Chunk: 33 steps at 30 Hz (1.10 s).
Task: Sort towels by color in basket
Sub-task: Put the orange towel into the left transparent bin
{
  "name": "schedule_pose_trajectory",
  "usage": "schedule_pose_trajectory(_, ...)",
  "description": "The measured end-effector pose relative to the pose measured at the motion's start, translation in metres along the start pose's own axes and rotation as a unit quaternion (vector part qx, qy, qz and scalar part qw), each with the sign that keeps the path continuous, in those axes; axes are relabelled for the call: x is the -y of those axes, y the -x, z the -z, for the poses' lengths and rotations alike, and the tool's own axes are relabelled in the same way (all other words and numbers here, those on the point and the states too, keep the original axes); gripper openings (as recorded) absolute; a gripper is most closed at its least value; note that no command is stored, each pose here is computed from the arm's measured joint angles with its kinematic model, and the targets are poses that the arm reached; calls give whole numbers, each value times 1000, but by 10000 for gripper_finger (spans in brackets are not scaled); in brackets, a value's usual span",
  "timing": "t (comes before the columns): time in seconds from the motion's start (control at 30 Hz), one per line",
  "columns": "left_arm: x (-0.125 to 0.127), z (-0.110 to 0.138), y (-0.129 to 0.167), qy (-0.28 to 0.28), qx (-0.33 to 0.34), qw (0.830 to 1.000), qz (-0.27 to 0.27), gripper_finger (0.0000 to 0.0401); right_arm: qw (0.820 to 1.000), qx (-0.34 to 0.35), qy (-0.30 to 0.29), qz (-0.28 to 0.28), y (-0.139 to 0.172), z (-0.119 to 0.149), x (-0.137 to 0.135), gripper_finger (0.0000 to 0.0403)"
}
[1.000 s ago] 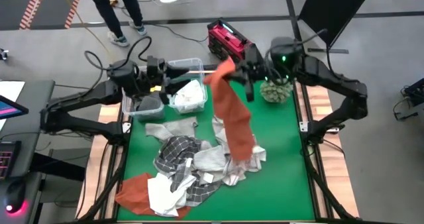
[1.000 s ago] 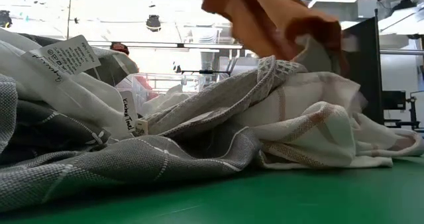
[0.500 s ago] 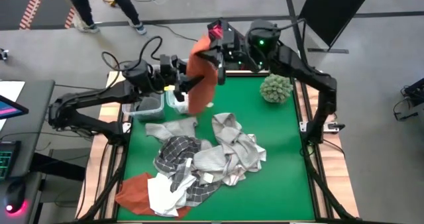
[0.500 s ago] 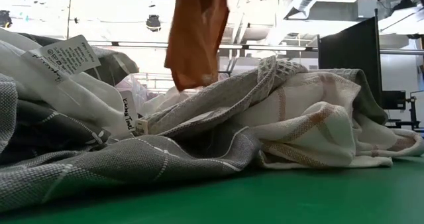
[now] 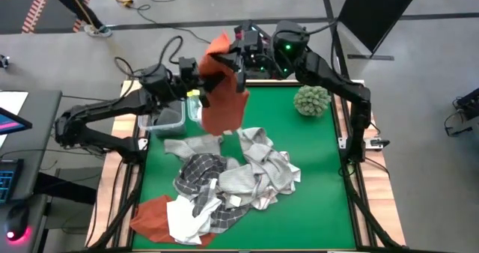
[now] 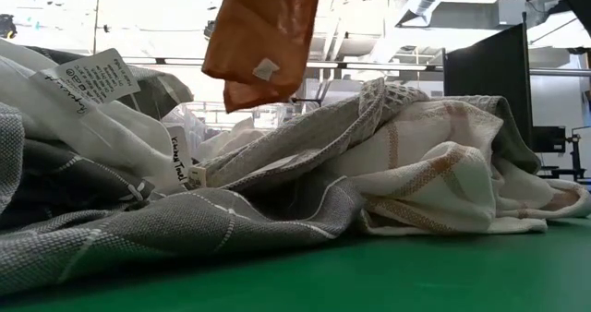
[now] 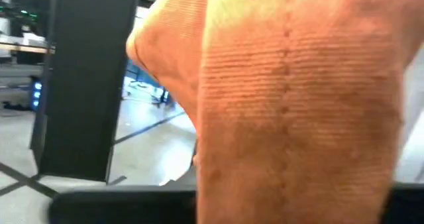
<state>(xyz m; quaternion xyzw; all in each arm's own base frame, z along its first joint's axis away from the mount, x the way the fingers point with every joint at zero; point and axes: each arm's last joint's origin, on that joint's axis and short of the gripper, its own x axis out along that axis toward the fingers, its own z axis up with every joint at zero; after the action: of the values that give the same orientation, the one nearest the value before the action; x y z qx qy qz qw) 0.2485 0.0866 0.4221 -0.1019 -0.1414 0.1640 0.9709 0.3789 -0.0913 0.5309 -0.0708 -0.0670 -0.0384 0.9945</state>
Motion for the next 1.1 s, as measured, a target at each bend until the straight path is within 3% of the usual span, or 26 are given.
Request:
schedule_pose_trajectory(0.17, -11, -21, 23, 5, 4, 1000, -30, 5, 999, -49, -6, 1, 8, 4, 4, 96)
schedule_pose_trajectory(0.47, -26, -41, 83, -4, -68, 991, -118, 2, 982, -182, -54, 17, 45, 8, 16, 248)
schedule_pose_trajectory(0.57, -30, -44, 100, -13, -81, 983, -163, 2, 970, -234, -68, 20, 52, 17, 18, 269)
schedule_pose_trajectory(0.73, -36, -56, 116, -64, -47, 972, -222, 1, 950, -298, -82, 40, 53, 35, 17, 273)
schedule_pose_trajectory(0.9, -45, -64, 123, -164, -36, 935, -312, 1, 929, -360, -80, 32, 39, 71, 1, 273)
schedule_pose_trajectory(1.03, -53, -64, 124, -244, -66, 894, -370, 1, 919, -384, -83, 9, 31, 93, -17, 273)
schedule_pose_trajectory(1.1, -57, -60, 124, -265, -98, 881, -379, 1, 916, -391, -88, 0, 27, 101, -27, 273)
